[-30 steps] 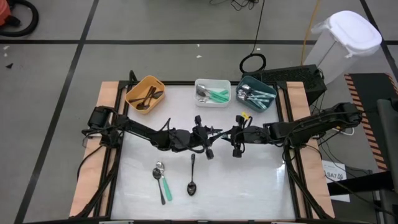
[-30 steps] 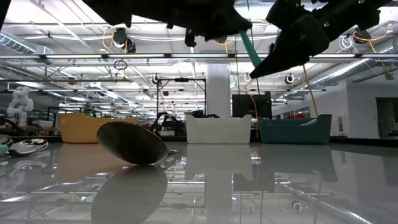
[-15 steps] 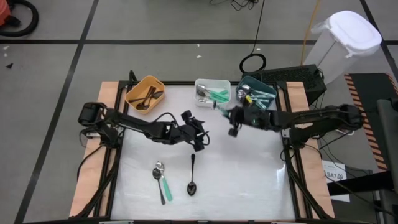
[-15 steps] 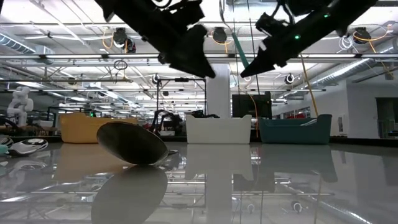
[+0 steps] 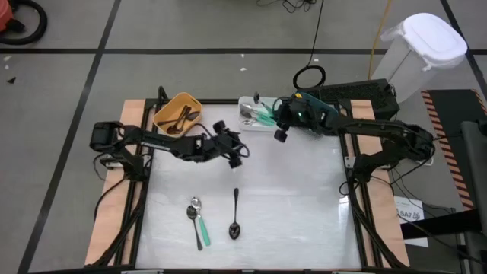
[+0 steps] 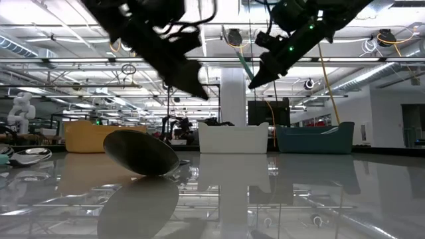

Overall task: Sort silverware by color (type)
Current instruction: Put the blue spoon into the white bin

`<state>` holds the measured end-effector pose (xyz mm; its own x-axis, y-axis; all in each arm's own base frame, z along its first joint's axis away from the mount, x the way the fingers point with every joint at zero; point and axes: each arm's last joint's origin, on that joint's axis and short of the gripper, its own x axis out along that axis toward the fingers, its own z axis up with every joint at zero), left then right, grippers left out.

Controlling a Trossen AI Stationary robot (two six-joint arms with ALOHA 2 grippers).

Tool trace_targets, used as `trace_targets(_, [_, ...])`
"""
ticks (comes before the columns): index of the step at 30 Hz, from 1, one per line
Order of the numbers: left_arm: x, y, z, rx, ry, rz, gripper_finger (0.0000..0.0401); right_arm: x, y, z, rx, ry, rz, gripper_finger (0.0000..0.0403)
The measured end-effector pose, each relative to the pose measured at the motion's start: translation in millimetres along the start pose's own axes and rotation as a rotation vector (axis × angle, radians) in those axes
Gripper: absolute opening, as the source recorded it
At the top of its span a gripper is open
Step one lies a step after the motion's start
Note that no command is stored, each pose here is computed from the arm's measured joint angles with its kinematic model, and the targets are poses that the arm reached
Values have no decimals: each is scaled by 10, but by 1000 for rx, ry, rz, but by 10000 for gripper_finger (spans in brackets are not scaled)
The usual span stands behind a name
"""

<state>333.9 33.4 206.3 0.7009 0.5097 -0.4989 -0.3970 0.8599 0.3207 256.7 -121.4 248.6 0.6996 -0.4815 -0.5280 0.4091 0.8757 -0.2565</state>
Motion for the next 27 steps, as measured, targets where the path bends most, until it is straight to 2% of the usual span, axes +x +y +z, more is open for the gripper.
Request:
trace_targets(4, [19, 187, -259, -37, -78, -83, 229, 123, -113, -4, 1, 52, 32, 76])
trace_targets(8, [-33, 321, -351, -82, -150, -91, 229, 311, -237, -55, 5, 103, 43, 84])
trace_targets(14, [-77, 350, -287, -74, -178, -90, 229, 612, -394, -142, 28, 237, 52, 77])
trace_targets(18, [-77, 340, -292, -63, -175, -99, 229, 756, -417, -150, 36, 355, 80, 86])
trace_targets(23, [-76, 343, -290, -64, -178, -106, 229, 799, -423, -107, 43, 510, 114, 89])
trace_targets(27, [-76, 342, -288, -64, -181, -109, 229, 774, -433, -13, 51, 537, 105, 78])
